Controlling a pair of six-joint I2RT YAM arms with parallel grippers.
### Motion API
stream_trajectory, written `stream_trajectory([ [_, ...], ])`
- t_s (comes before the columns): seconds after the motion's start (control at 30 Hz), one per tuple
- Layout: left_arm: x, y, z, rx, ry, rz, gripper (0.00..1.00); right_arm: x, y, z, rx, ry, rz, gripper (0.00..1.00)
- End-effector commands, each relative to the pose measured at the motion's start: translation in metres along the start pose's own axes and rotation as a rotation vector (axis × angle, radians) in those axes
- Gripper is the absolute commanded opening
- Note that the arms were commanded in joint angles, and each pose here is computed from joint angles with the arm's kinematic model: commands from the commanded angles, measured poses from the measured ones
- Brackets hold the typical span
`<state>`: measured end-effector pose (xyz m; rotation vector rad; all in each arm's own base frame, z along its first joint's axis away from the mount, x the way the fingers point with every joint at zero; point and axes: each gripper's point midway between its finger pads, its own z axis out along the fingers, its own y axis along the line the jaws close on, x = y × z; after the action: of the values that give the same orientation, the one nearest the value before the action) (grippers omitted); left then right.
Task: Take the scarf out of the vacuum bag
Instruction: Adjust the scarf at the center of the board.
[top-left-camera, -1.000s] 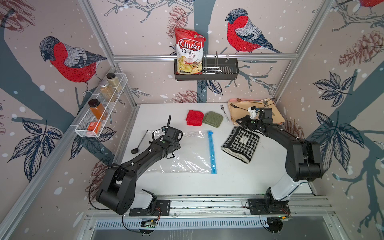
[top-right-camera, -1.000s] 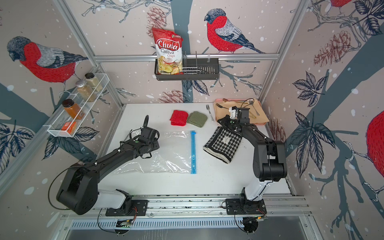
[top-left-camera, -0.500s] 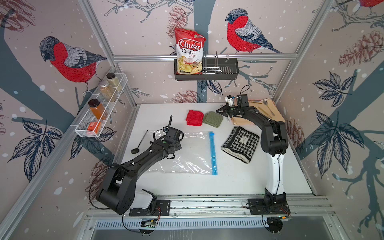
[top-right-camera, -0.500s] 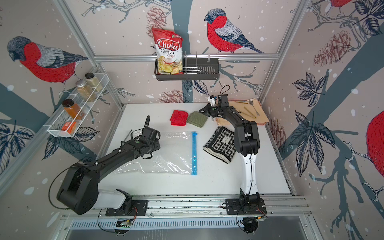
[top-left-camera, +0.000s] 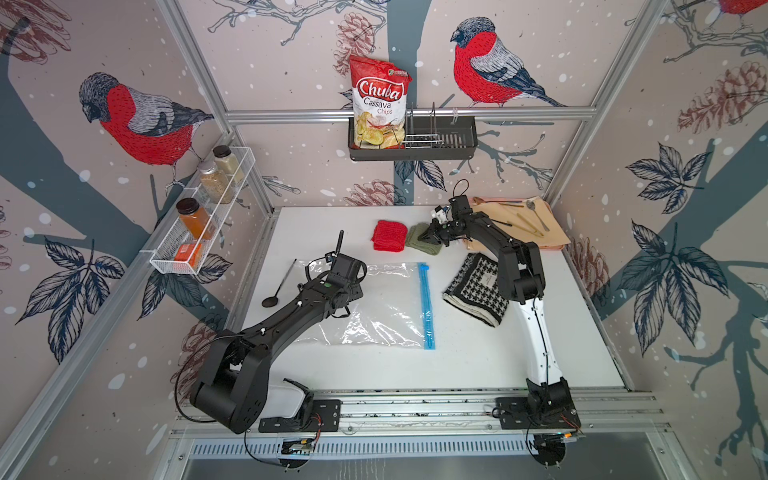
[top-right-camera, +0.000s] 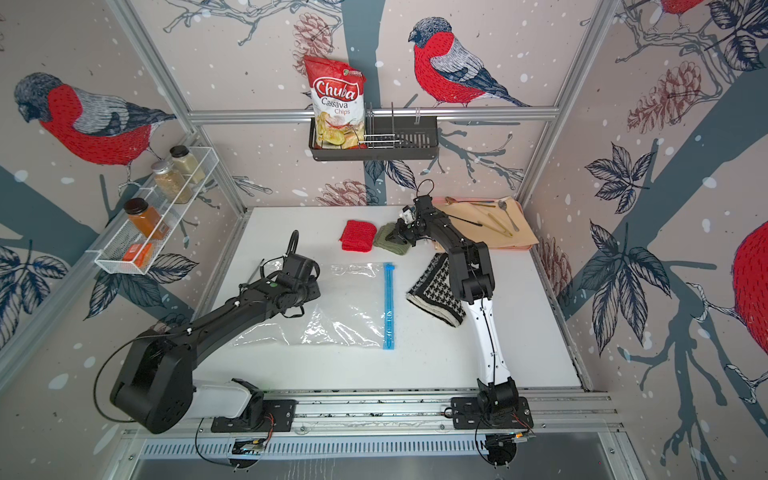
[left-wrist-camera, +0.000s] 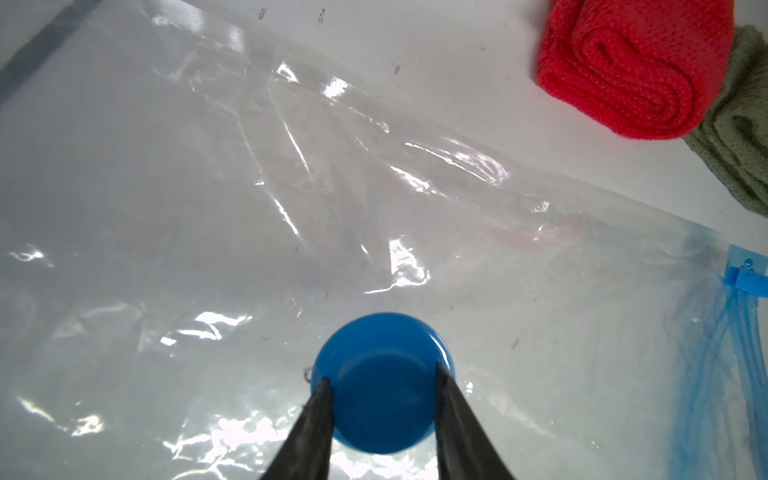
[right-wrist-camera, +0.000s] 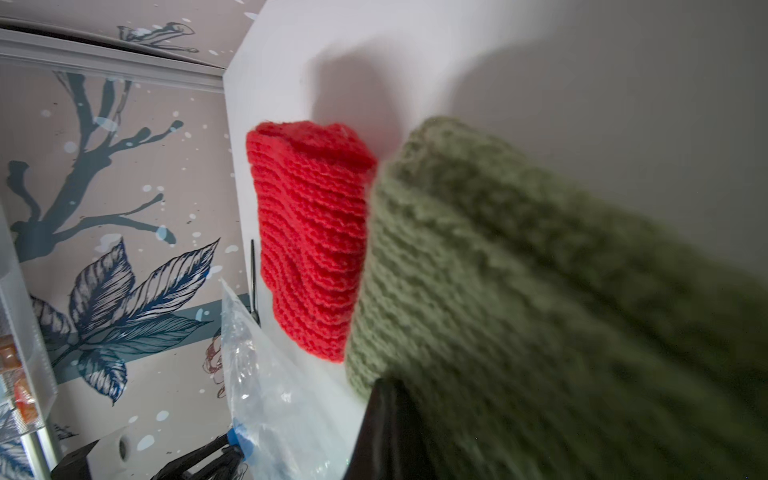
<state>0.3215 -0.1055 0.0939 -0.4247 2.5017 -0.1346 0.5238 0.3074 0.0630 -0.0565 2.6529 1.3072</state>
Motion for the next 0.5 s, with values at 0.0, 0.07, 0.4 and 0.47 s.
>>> stream_trajectory([
  [0.0, -0.001, 0.002, -0.002, -0.006, -0.007, -0.017, 0.11, 0.001, -0.012, -0.011, 0.126, -0.018, 0.008, 0.0],
  [0.07, 0.0, 0.002, -0.002, -0.003, -0.009, -0.019, 0.11, 0.001, -0.015, -0.011, 0.143, -0.023, 0.018, 0.0],
  [0.4, -0.001, 0.006, -0.009, -0.004, -0.026, -0.022, 0.11, -0.006, 0.016, -0.013, 0.074, -0.016, -0.017, 0.0],
  [0.47, -0.001, 0.007, -0.01, -0.003, -0.03, -0.025, 0.11, -0.009, 0.049, -0.02, -0.005, -0.031, -0.066, 0.0],
])
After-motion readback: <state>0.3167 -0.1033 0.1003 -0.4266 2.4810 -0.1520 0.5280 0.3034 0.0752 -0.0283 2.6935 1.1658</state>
